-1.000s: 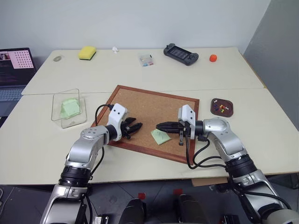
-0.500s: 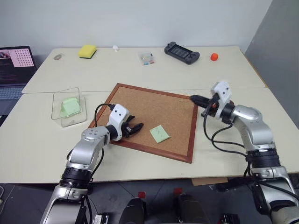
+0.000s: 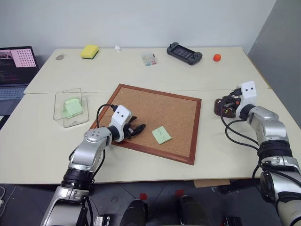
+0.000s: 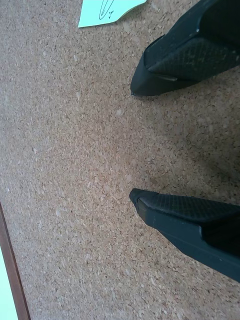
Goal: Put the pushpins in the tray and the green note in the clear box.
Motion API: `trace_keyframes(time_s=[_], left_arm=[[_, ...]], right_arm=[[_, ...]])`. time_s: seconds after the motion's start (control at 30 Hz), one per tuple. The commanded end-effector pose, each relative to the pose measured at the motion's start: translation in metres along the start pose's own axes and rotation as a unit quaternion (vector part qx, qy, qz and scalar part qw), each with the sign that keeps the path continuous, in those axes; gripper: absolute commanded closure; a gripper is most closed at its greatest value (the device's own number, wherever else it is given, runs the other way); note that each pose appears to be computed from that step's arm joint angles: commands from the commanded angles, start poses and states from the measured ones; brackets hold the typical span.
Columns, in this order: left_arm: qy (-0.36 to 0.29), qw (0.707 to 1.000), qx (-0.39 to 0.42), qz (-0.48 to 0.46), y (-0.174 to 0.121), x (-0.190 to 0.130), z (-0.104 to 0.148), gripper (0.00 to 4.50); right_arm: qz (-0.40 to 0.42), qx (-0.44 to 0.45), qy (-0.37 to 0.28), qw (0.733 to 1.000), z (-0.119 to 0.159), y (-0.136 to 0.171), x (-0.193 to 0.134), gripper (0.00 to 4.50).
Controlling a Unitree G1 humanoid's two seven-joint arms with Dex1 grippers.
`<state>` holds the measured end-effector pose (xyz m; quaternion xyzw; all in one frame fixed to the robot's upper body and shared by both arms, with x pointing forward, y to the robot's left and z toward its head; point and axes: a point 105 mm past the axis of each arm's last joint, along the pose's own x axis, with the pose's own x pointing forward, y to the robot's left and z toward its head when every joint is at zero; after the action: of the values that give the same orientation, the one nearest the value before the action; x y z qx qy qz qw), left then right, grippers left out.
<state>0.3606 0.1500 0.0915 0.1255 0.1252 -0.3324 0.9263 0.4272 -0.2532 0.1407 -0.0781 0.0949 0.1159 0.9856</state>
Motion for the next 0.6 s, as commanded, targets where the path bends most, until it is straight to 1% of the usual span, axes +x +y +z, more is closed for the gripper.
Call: trace_keyframes(time_s=[0.03, 0.6], left_arm=[[0.048, 0.999, -0.011, 0.001, -0.003, 0.001, -0.025, 1.34], [0.048, 0.999, -0.006, 0.001, -0.003, -0.002, -0.025, 1.34]], right_arm=[[-0.027, 0.014, -0.026, 0.999, 0.016, -0.010, 0.004, 4.50], [-0.036, 0.042, -0.004, 0.998, -0.002, -0.012, 0.012, 4.50]])
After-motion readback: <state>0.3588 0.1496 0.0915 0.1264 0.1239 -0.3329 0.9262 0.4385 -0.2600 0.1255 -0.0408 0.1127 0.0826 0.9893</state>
